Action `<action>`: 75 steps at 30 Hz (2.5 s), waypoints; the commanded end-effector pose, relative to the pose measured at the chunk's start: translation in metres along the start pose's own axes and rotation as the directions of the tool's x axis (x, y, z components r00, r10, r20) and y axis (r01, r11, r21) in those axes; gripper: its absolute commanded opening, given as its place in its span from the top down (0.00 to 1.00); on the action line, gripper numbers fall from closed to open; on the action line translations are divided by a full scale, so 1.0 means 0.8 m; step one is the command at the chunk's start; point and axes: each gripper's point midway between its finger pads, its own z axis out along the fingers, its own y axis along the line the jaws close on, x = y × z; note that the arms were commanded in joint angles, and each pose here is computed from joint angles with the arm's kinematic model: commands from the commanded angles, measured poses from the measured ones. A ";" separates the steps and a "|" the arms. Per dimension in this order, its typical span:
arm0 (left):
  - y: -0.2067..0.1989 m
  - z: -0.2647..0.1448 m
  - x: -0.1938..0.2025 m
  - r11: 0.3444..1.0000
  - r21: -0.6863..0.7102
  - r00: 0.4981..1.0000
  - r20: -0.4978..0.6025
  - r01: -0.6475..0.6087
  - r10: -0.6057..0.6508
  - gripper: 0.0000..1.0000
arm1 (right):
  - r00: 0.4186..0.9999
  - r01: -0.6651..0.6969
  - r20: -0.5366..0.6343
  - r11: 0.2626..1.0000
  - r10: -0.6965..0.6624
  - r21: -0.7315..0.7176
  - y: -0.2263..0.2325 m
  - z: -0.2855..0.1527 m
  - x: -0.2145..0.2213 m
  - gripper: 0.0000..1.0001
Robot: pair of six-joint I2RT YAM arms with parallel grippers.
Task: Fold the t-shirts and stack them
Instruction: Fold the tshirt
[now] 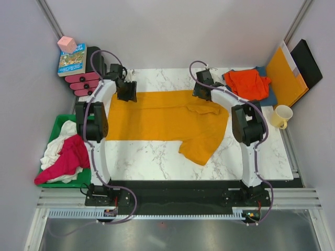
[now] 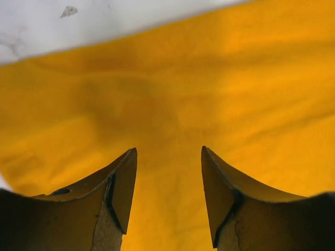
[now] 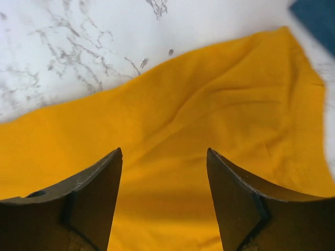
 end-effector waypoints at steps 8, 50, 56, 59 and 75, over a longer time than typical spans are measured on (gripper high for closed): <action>-0.070 -0.199 0.014 0.993 0.094 0.963 0.265 -0.071 0.044 0.46 | 0.990 0.118 0.083 0.989 -0.111 -0.083 0.002 -0.186 0.023 0.98; -0.050 -0.101 0.188 0.993 0.103 0.997 -0.048 -0.061 0.067 0.59 | 0.973 0.231 -0.010 0.961 -0.232 0.151 -0.010 -0.100 0.085 0.63; -0.048 -0.097 0.193 0.994 0.098 0.996 -0.058 -0.054 0.060 0.59 | 0.971 0.233 0.019 0.958 -0.239 0.165 0.005 -0.081 0.059 0.63; -0.046 -0.095 0.194 0.994 0.091 0.996 -0.064 -0.053 0.059 0.59 | 0.971 0.230 0.020 0.957 -0.237 0.179 0.007 -0.074 0.046 0.64; -0.049 -0.085 0.194 0.994 0.109 0.997 -0.078 -0.017 0.026 0.60 | 0.973 0.201 0.087 0.971 -0.214 0.130 0.005 -0.112 0.028 0.64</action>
